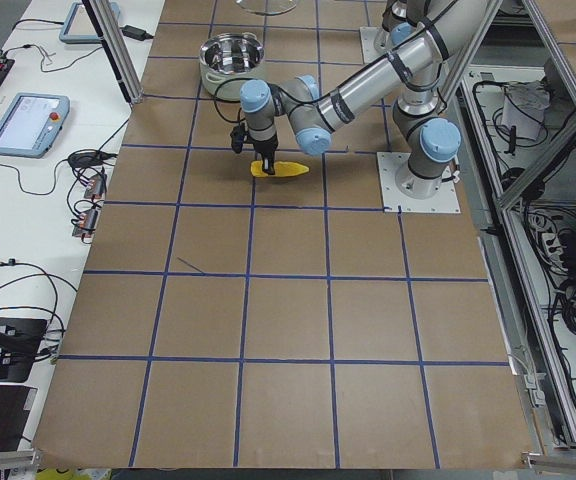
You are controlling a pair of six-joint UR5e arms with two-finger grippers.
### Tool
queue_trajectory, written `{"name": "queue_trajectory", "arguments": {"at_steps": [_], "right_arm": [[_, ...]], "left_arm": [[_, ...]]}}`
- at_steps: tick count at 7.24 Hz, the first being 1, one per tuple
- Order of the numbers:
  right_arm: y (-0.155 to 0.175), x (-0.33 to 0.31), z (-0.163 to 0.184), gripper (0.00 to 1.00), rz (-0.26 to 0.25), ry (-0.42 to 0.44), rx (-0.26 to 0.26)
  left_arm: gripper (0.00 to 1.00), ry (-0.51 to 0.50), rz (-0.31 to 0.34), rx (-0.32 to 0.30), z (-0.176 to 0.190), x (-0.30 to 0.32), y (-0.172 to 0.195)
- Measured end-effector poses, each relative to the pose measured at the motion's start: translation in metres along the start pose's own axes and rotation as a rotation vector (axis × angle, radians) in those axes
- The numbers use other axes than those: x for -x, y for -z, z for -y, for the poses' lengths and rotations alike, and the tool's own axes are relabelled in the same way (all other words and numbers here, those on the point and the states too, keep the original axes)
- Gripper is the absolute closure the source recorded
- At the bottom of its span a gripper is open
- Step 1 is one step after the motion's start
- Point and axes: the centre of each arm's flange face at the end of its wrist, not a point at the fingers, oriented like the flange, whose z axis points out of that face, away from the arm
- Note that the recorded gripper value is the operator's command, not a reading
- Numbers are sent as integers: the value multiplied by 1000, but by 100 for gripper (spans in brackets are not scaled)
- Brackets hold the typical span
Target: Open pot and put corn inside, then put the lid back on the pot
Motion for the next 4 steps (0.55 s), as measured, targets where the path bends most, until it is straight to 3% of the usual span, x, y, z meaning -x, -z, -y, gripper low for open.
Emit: {"name": "queue_trajectory", "arguments": {"at_steps": [4], "right_arm": [[-6,-22,3,66,4,-13,13]], "left_arm": [[76,-36,-38,-94,35,-151,73]]}}
